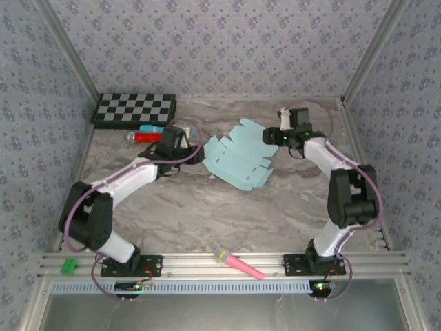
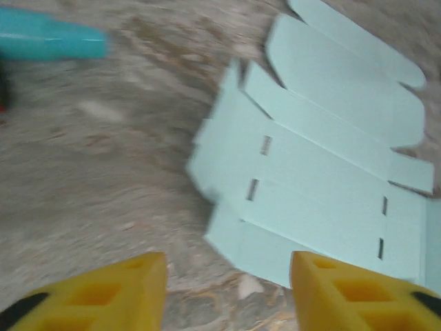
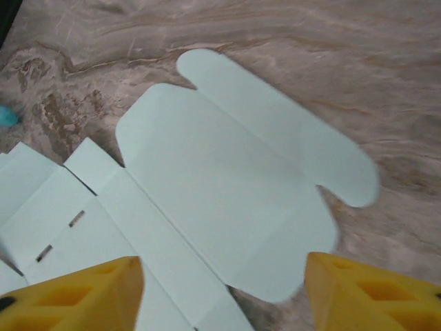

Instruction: Fold the paper box

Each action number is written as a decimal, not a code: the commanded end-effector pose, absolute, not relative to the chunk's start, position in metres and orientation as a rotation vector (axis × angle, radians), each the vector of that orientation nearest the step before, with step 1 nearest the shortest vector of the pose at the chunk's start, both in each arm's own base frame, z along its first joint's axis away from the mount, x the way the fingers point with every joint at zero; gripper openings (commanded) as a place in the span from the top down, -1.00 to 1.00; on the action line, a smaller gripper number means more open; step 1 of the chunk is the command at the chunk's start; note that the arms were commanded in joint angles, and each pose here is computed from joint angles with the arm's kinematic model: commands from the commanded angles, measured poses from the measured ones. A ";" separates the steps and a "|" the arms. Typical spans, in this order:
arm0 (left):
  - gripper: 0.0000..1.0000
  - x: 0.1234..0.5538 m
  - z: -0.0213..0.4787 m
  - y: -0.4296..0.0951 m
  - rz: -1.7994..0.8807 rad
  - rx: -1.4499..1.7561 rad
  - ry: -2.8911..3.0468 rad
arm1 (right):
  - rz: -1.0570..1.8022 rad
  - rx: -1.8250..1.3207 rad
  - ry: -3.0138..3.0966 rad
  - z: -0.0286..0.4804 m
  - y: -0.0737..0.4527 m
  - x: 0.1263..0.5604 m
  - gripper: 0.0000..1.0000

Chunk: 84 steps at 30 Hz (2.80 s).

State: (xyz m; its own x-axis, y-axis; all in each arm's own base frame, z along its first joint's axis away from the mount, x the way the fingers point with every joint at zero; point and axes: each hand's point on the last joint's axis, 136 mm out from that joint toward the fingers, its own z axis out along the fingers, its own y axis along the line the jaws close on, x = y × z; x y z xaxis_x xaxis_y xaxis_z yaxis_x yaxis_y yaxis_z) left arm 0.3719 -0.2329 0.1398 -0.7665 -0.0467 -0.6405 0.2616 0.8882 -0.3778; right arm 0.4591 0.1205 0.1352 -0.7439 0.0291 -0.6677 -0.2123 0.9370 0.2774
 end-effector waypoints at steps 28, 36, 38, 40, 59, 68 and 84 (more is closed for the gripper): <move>1.00 0.369 0.041 -0.346 -0.756 0.263 2.700 | 0.401 -0.136 2.792 0.021 0.151 0.507 0.81; 0.99 0.371 0.018 -0.328 -0.633 0.225 2.759 | 0.343 -0.095 2.851 0.011 0.138 0.480 0.81; 0.98 0.374 0.014 -0.323 -0.604 0.224 2.772 | 0.322 -0.083 2.854 0.012 0.134 0.471 0.80; 0.95 0.379 0.012 -0.318 -0.585 0.220 2.780 | 0.309 -0.080 2.849 0.015 0.130 0.462 0.80; 0.74 0.419 0.014 -0.332 -0.653 0.378 2.782 | 0.525 -0.176 2.849 0.014 0.184 0.340 0.70; 0.57 0.426 0.057 -0.344 -0.721 0.432 2.715 | 0.504 -0.291 2.719 0.059 0.205 0.341 0.69; 0.90 0.391 0.062 -0.304 -0.637 0.202 2.746 | 0.319 -0.294 2.701 0.064 0.172 0.393 0.64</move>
